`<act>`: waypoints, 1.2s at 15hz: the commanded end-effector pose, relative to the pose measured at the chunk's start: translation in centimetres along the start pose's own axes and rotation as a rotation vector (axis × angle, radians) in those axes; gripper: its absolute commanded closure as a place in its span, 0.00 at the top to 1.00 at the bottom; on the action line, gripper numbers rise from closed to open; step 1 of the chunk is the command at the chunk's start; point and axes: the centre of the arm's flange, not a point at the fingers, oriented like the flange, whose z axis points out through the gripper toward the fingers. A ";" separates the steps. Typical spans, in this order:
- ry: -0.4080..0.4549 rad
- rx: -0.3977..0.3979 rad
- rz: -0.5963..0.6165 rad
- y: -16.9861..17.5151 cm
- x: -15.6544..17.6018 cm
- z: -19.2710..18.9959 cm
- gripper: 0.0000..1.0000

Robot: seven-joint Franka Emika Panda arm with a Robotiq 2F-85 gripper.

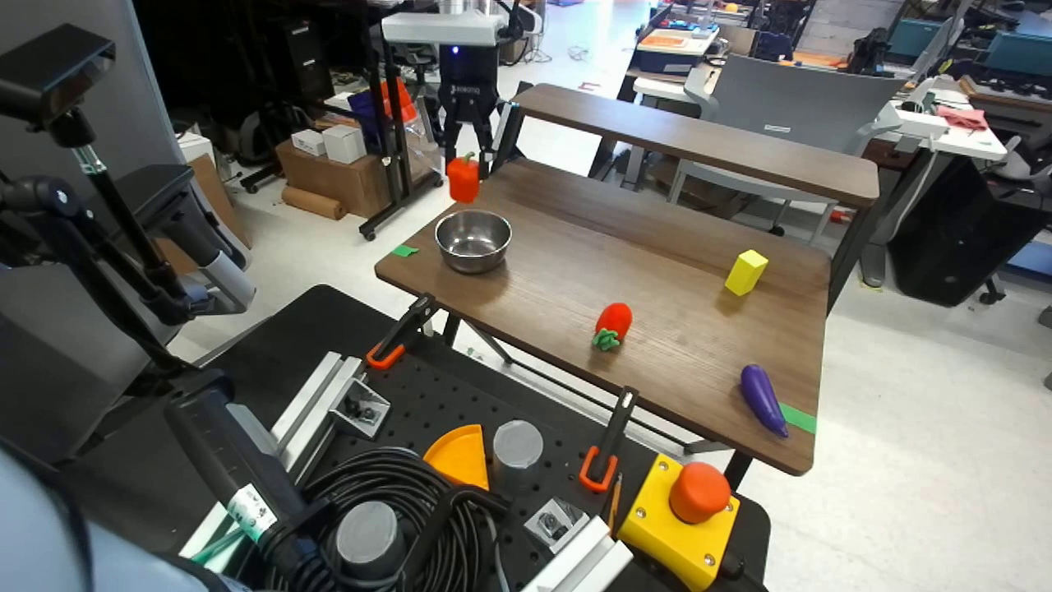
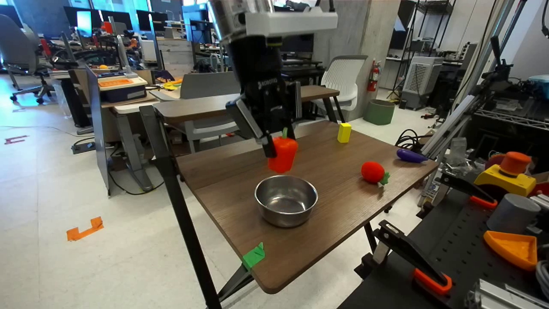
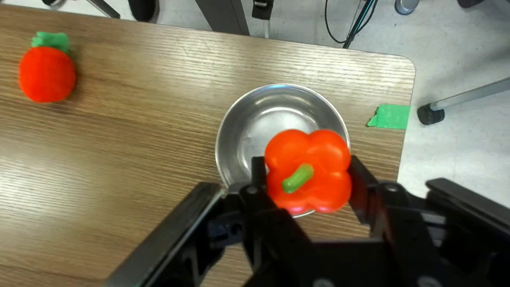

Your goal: Pick up the red bell pepper from the pot and put it on the table

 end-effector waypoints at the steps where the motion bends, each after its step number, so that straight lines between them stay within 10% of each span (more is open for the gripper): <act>1: -0.062 0.000 0.101 3.9 2.6 -3.3 0.25; 10: -0.105 0.007 0.383 19.5 13.9 0.1 0.25; 18: -0.130 -0.019 0.444 20.3 19.4 5.8 0.25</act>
